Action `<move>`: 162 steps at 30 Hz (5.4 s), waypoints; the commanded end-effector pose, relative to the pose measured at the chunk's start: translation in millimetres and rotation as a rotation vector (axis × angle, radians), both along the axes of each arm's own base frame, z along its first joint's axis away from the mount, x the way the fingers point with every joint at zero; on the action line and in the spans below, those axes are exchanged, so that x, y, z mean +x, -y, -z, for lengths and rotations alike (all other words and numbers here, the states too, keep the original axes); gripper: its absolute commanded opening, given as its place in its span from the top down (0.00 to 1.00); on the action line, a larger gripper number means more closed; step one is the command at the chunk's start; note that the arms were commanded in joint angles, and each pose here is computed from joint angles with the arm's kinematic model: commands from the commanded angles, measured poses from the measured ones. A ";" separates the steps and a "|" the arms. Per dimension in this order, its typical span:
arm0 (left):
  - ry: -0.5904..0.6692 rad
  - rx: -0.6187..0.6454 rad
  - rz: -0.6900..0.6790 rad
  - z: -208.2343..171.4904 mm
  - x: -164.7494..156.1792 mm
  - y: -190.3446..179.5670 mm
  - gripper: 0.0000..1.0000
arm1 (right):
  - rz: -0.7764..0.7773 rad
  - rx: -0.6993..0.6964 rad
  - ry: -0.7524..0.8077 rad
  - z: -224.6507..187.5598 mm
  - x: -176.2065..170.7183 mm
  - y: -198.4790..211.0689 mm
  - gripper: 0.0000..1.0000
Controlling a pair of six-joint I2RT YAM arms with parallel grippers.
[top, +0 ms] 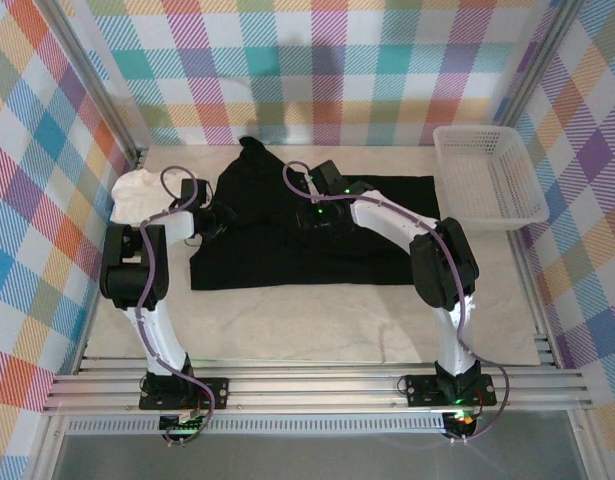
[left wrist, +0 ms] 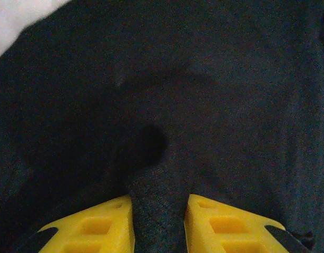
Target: Fold the inside-out t-shirt
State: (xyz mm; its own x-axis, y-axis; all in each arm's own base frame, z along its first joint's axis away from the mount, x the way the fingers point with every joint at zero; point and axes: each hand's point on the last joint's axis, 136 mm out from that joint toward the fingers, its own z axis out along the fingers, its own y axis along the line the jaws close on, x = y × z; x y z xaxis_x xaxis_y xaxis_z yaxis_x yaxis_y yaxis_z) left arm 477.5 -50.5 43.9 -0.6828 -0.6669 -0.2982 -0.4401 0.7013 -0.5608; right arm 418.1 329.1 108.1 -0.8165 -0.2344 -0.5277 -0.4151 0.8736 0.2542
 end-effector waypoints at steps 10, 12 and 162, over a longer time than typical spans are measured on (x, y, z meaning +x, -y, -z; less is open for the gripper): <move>0.132 -0.057 0.027 -43.6 88.7 16.0 0.52 | 0.020 -0.057 0.037 -19.6 -16.0 33.0 0.62; 0.166 -0.041 0.040 -59.6 80.9 15.7 0.49 | 0.067 -0.084 0.034 -19.5 -23.4 63.1 0.60; 0.225 0.212 0.190 -78.5 195.2 4.7 1.00 | 0.513 -0.295 -0.063 33.3 118.6 317.9 0.95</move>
State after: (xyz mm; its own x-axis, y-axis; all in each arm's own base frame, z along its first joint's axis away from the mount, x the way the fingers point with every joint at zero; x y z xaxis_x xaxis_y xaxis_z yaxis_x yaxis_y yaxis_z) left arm 676.4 -56.6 49.4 -0.7252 -0.4504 -0.5208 -0.2282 0.8708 -0.4354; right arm 531.0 14.3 32.8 -0.9278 0.0911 -0.3619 0.1051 0.9943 -0.0193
